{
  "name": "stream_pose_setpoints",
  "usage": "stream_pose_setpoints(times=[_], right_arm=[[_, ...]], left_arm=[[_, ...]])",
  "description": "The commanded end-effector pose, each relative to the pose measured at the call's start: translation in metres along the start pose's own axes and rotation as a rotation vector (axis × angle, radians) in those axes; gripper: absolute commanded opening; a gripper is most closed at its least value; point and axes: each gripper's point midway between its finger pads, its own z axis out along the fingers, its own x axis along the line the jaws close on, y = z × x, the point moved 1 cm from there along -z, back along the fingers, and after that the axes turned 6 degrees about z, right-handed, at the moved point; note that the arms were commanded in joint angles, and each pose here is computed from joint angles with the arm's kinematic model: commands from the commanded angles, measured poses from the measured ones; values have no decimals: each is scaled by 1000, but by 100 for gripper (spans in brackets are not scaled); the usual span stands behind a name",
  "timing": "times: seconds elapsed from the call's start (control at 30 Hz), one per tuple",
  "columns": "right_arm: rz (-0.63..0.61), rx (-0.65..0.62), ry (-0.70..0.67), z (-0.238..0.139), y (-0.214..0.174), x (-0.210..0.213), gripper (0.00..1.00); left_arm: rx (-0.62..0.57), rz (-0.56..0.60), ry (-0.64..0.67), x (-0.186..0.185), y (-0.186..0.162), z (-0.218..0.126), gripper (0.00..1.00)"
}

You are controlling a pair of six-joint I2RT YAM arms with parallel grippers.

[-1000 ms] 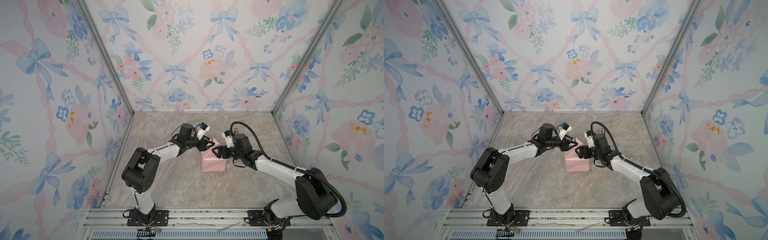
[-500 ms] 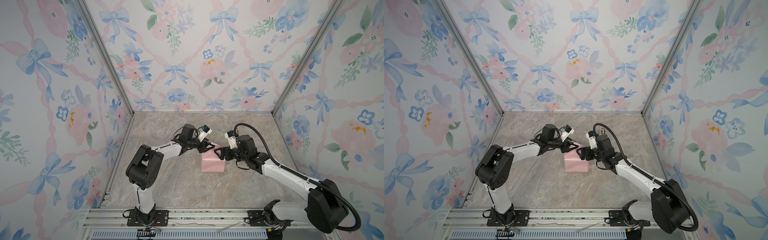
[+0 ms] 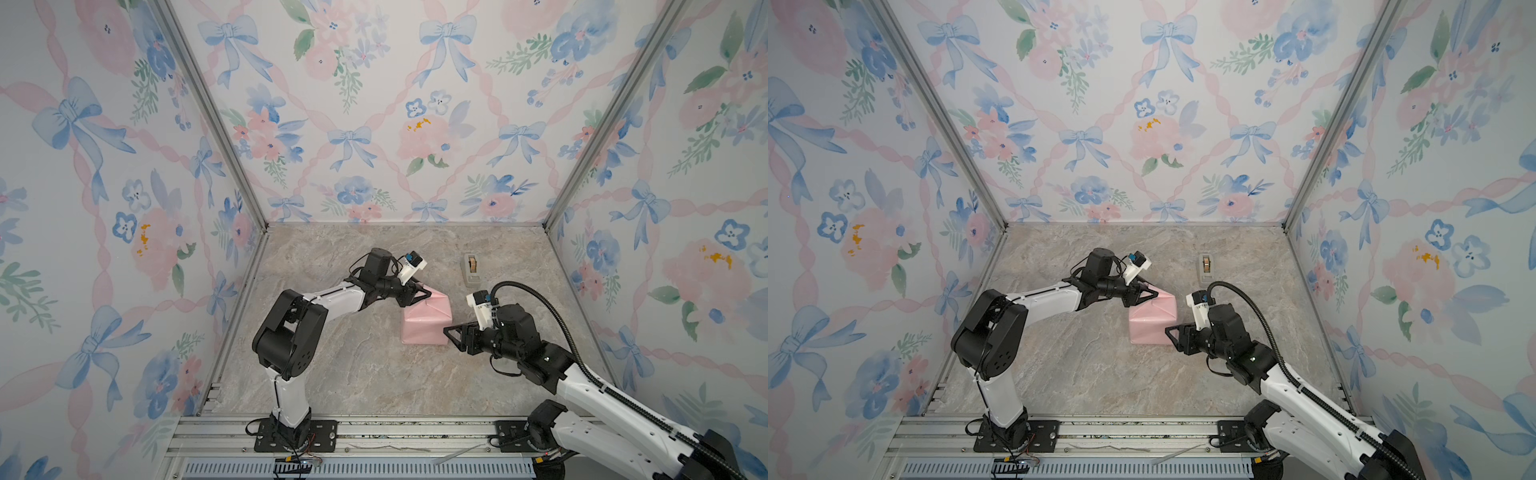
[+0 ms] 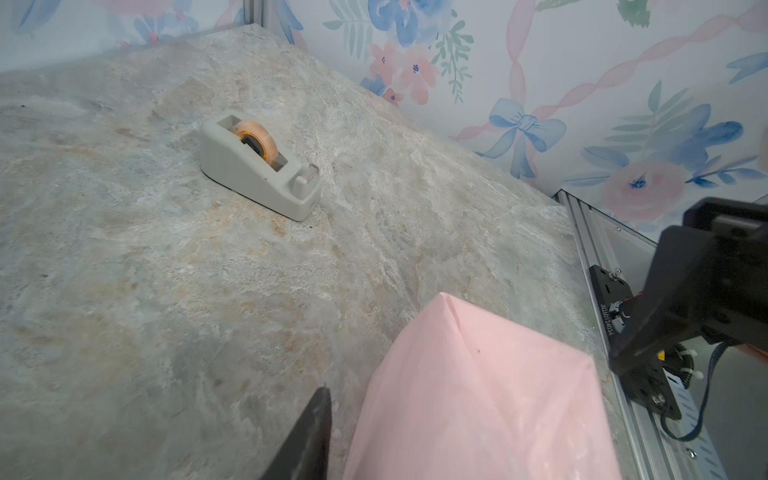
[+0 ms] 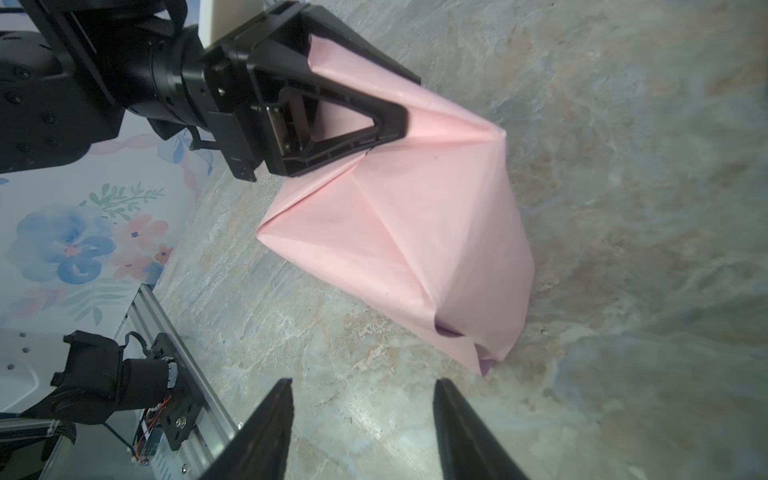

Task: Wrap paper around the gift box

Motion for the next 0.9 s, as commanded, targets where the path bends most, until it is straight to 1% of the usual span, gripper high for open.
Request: stream_pose_setpoints(times=[0.0,0.1,0.27,0.47,0.57,0.8,0.87], right_arm=[[83,17,41,9,-14,5,52],[101,32,48,22,-21,7,49],[103,46,65,43,-20,10,42],[116,50,11,63,-16,1,37],[112,38,-17,67,-10,-4,36],[117,12,-58,64,8,-18,35],[126,8,-66,63,11,-24,35]], left_arm=[[25,0,-16,-10,-3,-2,38],[23,1,-18,-13,-2,-4,38],[8,10,-25,-18,6,-7,38],[4,13,-35,-24,8,-7,38],[2,16,-36,-26,9,-9,38],[1,25,-32,-33,9,-13,31],[5,25,-32,-34,7,-12,31]])
